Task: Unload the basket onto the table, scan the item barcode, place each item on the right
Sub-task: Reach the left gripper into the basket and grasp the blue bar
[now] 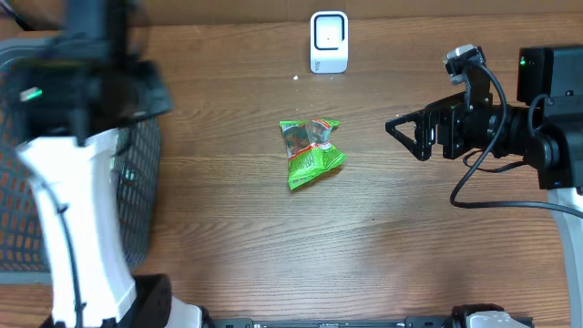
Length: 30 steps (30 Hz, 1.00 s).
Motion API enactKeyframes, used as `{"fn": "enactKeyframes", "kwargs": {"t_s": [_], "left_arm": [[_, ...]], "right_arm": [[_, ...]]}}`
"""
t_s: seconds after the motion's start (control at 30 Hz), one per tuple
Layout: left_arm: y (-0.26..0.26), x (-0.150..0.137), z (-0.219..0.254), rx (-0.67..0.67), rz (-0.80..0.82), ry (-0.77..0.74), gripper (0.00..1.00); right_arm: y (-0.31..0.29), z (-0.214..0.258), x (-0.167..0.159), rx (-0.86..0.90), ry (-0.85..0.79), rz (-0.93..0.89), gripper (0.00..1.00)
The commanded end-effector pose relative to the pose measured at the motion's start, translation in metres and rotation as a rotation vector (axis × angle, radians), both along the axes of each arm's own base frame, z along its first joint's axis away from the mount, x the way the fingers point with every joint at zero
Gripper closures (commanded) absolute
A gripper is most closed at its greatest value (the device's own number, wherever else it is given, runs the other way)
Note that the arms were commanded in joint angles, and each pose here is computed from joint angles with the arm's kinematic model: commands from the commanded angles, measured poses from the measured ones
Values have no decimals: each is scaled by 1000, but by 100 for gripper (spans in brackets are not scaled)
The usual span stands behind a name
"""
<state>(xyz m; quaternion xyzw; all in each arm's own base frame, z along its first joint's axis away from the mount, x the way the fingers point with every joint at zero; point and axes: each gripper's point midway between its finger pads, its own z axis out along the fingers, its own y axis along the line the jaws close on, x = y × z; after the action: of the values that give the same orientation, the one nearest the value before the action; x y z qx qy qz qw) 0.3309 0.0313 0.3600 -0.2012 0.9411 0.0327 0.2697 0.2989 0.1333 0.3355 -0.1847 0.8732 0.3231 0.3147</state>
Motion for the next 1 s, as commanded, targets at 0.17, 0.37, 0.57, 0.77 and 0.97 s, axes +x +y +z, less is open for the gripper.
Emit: {"fn": "enactKeyframes", "kwargs": {"t_s": [0.17, 0.37, 0.57, 0.77, 0.97], "left_arm": [[130, -109, -18, -26, 456, 54, 60], [172, -125, -76, -145, 624, 86, 59], [175, -130, -156, -191, 643, 217, 58], [193, -135, -219, -108, 676, 257, 55], [195, -135, -271, -77, 654, 241, 49]], "right_arm": [[1, 12, 1, 21, -24, -3, 0], [1, 10, -1, 25, -5, -10, 0], [1, 10, -1, 25, -4, -10, 0], [1, 10, -1, 25, -3, -10, 0], [1, 10, -2, 25, -1, -10, 0]]}}
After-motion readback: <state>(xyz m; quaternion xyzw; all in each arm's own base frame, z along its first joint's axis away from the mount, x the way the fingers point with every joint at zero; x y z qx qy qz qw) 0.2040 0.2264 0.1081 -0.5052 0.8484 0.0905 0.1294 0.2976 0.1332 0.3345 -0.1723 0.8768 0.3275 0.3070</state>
